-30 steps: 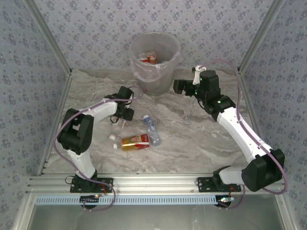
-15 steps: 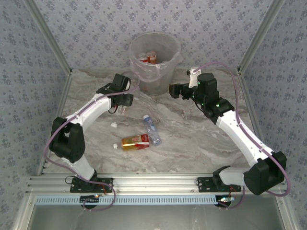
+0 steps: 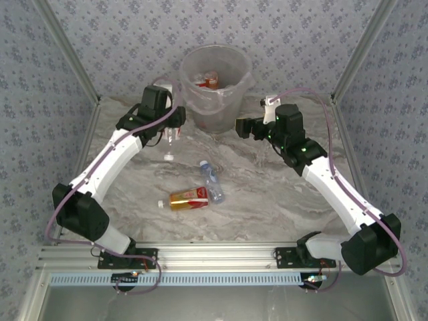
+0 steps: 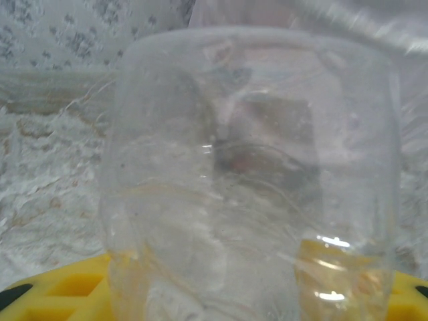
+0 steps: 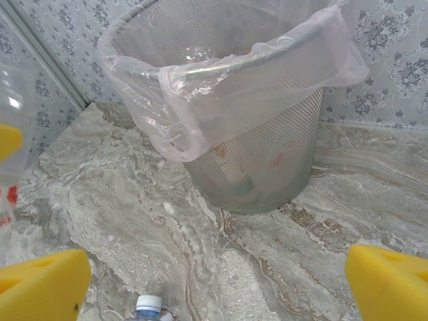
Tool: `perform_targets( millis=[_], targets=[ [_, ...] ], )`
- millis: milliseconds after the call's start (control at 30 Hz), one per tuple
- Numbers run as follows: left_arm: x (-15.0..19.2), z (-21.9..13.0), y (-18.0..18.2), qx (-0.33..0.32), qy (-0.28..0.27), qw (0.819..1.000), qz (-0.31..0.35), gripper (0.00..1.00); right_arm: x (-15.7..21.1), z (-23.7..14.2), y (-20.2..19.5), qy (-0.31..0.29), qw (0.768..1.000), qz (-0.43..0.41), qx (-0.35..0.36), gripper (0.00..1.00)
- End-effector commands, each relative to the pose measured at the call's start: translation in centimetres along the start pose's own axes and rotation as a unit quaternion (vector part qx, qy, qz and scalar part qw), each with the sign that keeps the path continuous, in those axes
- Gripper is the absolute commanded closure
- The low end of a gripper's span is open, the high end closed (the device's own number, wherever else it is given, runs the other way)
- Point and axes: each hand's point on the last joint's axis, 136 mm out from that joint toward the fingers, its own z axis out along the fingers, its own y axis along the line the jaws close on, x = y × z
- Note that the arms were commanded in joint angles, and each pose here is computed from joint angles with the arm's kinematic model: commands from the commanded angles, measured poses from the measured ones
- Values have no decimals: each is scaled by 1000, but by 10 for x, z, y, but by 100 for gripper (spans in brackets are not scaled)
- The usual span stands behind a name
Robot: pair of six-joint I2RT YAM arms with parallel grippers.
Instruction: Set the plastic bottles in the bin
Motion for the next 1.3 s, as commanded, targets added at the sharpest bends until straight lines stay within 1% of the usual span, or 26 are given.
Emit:
perform_targets(
  millis=[0,167,333,400,500,700,767,867,933,1033,1133,1267],
  targets=[
    [-52,-27,-33,72,-69,994,-45,46,-12,-9,3,-27,1000,-13,2,0],
    [-99,-50,-66,132,-136,980,-60,46,-15,-12,-2,-42,999,-3,19,0],
    [-132,-73,-94,199,-190,958,-78,46,-15,-22,-5,-60,998,4,26,0],
    [-143,-80,-102,214,-209,951,-81,46,-13,-25,-8,-59,998,4,31,0],
    [-159,-89,-108,231,-241,938,-94,46,-11,-32,-10,-58,998,2,39,0],
    [-191,-99,-111,257,-315,904,-135,46,-12,-48,-14,-71,996,1,50,0],
    [-199,-94,-110,259,-331,894,-155,45,-13,-53,-16,-74,996,0,55,0],
    [-207,-83,-111,258,-345,886,-171,45,-12,-60,-17,-75,995,1,59,0],
    [-213,-75,-111,249,-353,885,-173,45,-10,-64,-19,-76,995,2,62,0],
    [-220,-56,-104,212,-368,890,-168,45,-8,-70,-22,-80,994,4,68,0],
    [-228,-41,-95,173,-397,888,-156,45,-6,-76,-23,-84,994,9,69,0],
    [-244,-25,-91,172,-414,880,-156,44,-4,-81,-25,-87,993,17,74,0]
  ],
)
